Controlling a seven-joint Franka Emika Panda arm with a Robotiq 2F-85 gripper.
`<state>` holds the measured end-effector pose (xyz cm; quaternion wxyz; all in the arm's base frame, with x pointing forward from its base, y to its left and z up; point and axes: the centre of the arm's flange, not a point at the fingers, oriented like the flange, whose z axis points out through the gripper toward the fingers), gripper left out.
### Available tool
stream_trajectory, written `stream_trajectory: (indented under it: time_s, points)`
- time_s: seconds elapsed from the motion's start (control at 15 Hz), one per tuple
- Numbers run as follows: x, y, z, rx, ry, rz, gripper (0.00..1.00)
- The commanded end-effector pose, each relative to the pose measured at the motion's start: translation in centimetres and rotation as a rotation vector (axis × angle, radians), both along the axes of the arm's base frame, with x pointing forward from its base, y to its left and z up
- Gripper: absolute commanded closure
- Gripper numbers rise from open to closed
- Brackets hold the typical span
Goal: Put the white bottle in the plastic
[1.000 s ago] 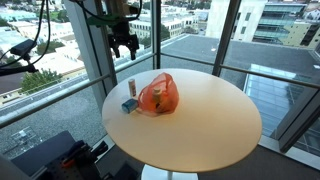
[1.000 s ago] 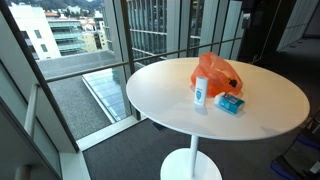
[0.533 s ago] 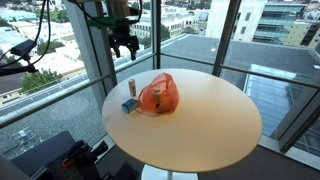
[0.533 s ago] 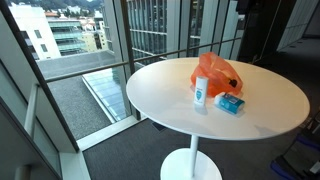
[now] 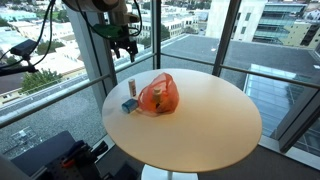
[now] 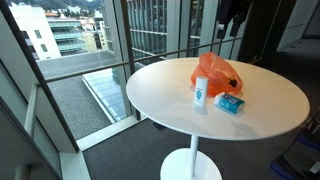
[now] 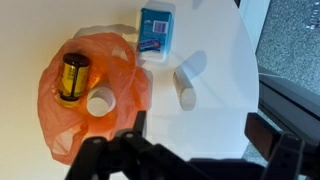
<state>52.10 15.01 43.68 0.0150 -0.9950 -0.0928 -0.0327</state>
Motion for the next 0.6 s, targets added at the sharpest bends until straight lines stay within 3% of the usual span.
stream_trajectory:
  time_s: [0.0, 0.53]
  points:
    - [2.5, 1.1, -1.9, 0.021, 0.015, 0.013, 0.0]
    - [5.5, 1.8, -7.2, 0.011, 0.09, 0.021, 0.0]
